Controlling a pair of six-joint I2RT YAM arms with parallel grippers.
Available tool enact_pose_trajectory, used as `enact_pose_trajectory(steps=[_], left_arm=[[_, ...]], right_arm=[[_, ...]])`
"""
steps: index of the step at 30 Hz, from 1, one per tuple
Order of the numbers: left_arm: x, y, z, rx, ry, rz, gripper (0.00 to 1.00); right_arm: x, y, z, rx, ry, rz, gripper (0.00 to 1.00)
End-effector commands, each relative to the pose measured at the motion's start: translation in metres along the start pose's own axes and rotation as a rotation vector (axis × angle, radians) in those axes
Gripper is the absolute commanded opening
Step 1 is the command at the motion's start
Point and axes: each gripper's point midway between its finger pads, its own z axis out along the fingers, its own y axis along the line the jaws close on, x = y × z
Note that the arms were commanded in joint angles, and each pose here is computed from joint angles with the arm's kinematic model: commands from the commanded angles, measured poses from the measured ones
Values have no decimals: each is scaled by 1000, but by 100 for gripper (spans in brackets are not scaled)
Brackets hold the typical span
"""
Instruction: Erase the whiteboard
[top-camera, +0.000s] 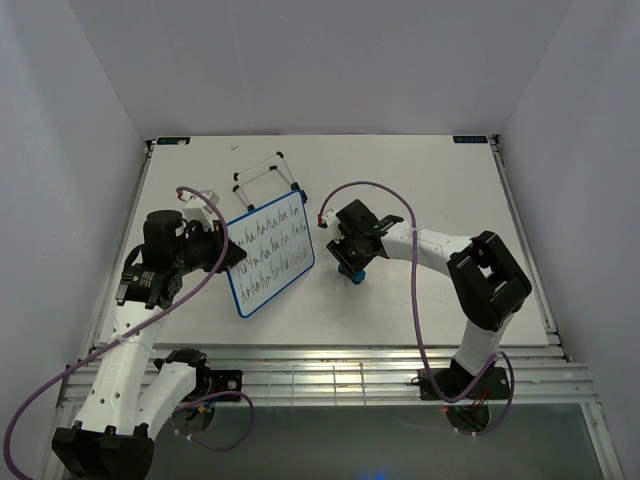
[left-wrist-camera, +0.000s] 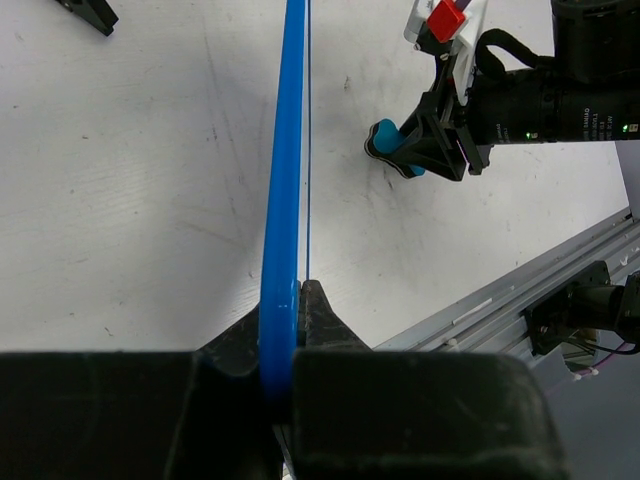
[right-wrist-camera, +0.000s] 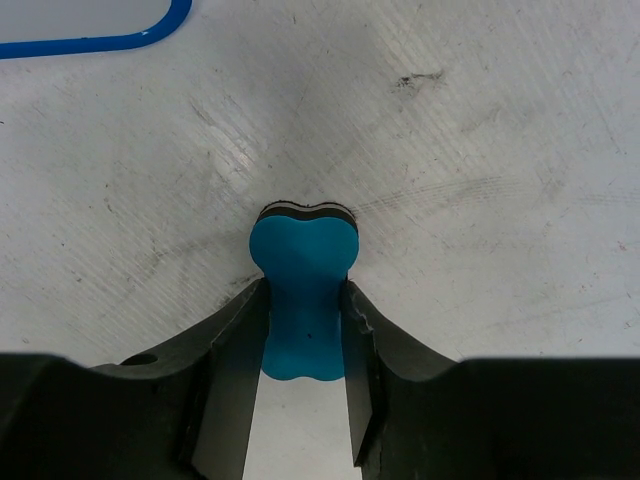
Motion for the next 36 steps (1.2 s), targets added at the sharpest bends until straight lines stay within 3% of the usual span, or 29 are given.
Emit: enact_pose_trajectory(steps=[1, 9, 19, 23, 27, 32, 36], left_arm=[[1, -3, -2, 7, 12, 24, 0], [0, -4, -3, 6, 8, 26, 0], [3, -8, -1, 34, 22, 21, 0], [7, -23, 5, 146, 41, 9, 0], [16, -42, 13, 301, 81, -24, 0], [19, -61, 23, 484, 105, -85, 0], [31, -52, 40, 492, 149, -130, 0]], right_arm=[[1, -1, 5, 12, -1, -4, 40], [6, 0, 6, 8, 12, -2, 43], [-3, -7, -11, 60, -28, 12, 29], [-26, -8, -47, 83, -145, 79, 29], [-60, 2, -102, 52, -342, 139, 29], [-98, 49, -151, -205, -605, 103, 29], [-120, 78, -164, -257, -655, 60, 28]])
